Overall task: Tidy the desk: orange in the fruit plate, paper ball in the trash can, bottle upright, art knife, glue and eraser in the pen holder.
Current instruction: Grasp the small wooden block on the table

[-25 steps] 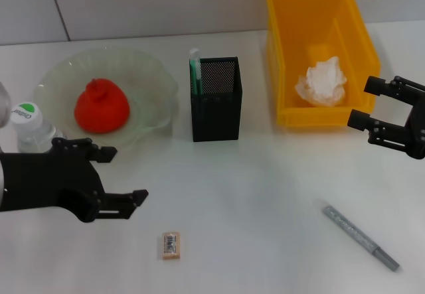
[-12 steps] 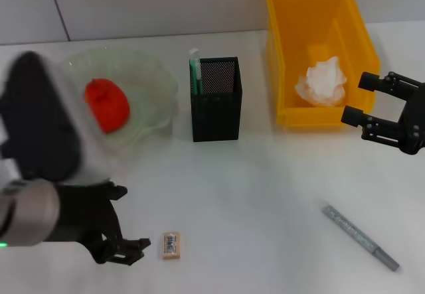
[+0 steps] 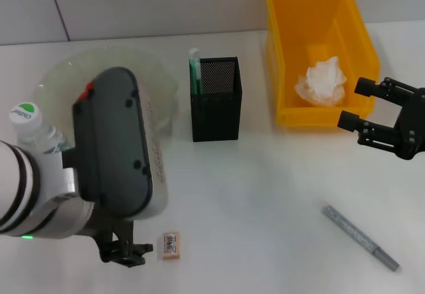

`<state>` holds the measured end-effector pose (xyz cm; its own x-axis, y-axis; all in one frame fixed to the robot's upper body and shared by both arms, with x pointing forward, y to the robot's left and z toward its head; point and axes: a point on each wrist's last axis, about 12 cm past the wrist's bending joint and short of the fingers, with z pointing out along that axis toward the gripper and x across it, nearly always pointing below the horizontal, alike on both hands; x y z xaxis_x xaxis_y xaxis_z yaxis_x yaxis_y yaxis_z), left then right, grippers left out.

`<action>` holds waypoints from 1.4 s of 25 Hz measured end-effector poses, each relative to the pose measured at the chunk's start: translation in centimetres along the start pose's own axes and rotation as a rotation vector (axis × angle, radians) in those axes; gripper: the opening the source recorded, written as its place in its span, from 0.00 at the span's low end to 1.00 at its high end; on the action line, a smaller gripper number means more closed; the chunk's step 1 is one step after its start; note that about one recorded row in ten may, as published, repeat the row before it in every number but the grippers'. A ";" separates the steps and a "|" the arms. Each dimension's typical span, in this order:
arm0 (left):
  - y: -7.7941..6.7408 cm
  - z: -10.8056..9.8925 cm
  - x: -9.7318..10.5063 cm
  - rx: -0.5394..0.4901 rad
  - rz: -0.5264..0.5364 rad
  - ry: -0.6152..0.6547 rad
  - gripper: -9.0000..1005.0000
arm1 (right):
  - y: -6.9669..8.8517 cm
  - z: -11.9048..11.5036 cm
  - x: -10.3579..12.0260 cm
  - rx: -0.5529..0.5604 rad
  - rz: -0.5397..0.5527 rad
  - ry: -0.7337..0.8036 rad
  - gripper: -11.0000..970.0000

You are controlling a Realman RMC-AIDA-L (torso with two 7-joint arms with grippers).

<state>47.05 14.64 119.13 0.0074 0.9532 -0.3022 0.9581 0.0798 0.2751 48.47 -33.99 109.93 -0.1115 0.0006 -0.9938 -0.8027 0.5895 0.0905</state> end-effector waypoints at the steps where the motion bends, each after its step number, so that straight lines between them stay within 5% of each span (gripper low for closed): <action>1: 0.0 0.0 -0.2 0.007 0.054 0.019 0.83 | 0.0 0.0 0.0 0.000 0.001 0.001 0.79; 20: 0.3 0.0 -2.5 0.045 0.221 0.106 0.83 | 0.4 0.0 0.5 -0.012 0.026 -0.006 0.79; 35: 1.8 2.4 -4.2 0.160 0.274 0.153 0.83 | 0.5 0.0 0.9 -0.012 0.038 0.004 0.79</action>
<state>49.41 10.07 118.70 0.2394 0.9665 -0.0929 0.9592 -0.2206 0.1767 47.99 -33.67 109.07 -0.1449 0.0195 -0.9893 -0.8048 0.5793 0.1293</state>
